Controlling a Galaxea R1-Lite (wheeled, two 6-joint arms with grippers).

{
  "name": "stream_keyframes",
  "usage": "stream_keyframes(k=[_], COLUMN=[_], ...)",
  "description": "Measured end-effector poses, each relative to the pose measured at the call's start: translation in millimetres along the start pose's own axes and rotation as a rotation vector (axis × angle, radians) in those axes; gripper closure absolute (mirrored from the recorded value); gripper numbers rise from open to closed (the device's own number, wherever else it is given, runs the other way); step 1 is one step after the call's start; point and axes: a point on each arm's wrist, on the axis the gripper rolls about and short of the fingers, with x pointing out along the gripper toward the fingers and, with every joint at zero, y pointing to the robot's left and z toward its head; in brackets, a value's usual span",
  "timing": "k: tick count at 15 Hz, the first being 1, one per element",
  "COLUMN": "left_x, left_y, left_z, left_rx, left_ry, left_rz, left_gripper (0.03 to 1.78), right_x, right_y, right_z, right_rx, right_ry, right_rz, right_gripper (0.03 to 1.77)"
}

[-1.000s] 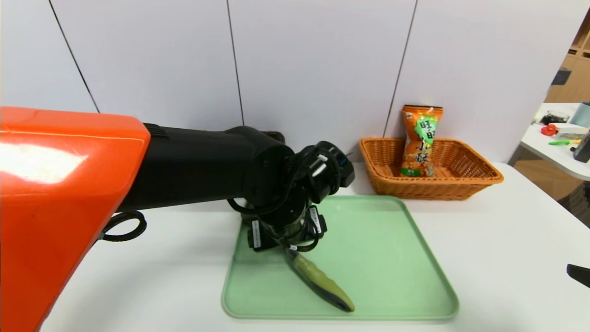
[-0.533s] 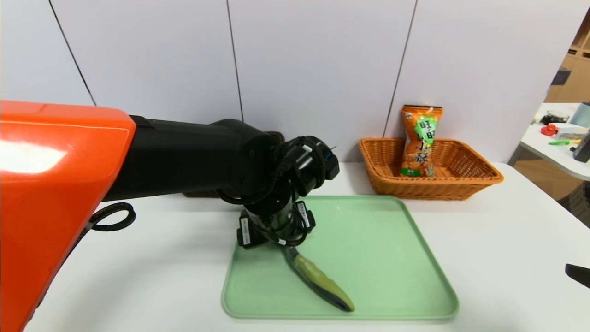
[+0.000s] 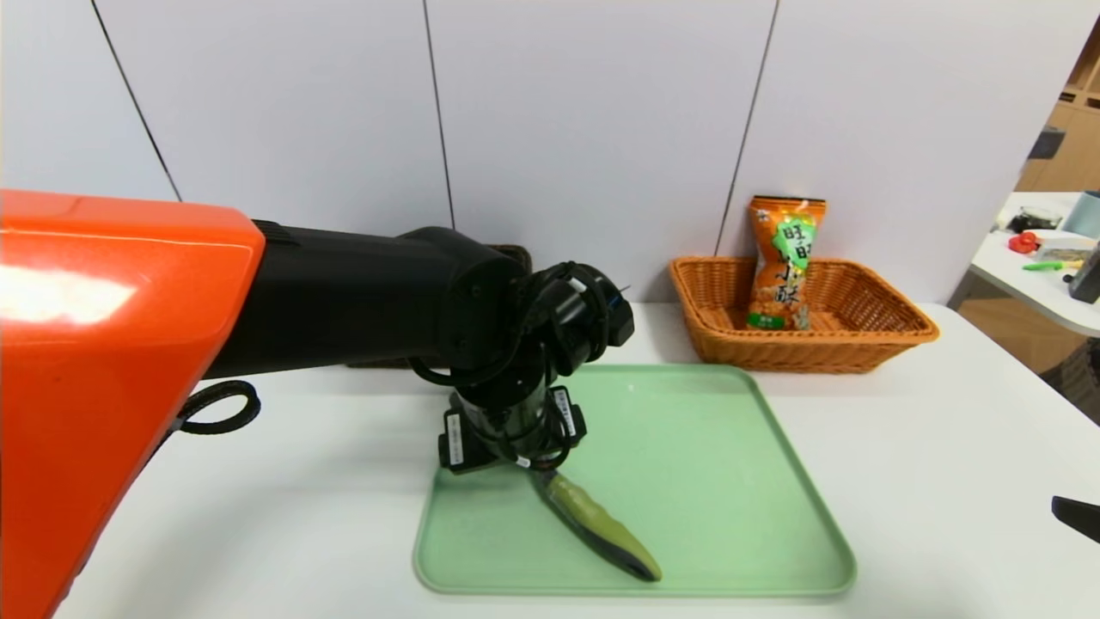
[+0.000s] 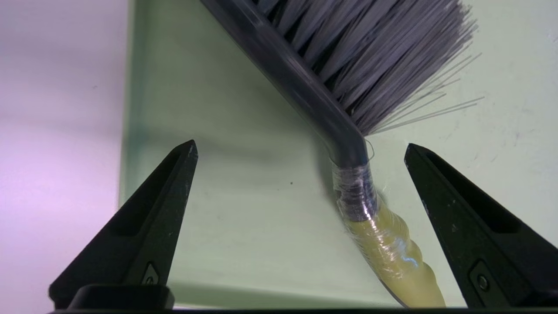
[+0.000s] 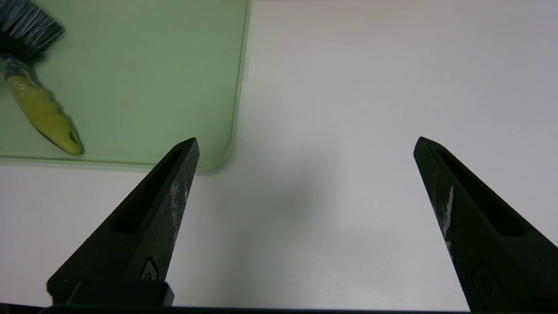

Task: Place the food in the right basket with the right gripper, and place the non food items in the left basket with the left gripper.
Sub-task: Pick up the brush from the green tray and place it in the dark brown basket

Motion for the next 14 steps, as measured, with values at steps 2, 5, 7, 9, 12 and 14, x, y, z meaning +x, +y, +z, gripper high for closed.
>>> stream_keyframes(k=[2,5,7,9,12,14], left_x=[1.2,2.6,4.0,5.8,6.8,8.1], left_y=[-0.9,-2.9,-4.2,-4.0,-5.0,-5.8], left_z=[-1.2,-2.1,-4.3,-5.3,-5.6,-5.4], left_rx=[0.004,0.007,0.011,0.012,0.013,0.013], left_ry=[0.003,0.004,0.009,0.013,0.014,0.013], left_rz=[0.002,0.0,0.002,0.007,0.008,0.007], left_gripper=[0.12,0.12,0.12,0.12,0.12,0.12], right_x=[0.3,0.5,0.5,0.4,0.8,1.0], right_y=[0.0,0.0,0.0,0.0,0.1,0.1], right_z=[0.0,-0.3,-0.3,0.1,0.4,0.4], right_rx=[0.0,0.001,0.001,0.001,0.001,0.001], right_ry=[0.002,0.004,0.003,0.001,0.002,0.003], right_rz=[0.0,0.0,0.0,0.001,0.002,0.0], right_gripper=[0.1,0.1,0.1,0.1,0.1,0.1])
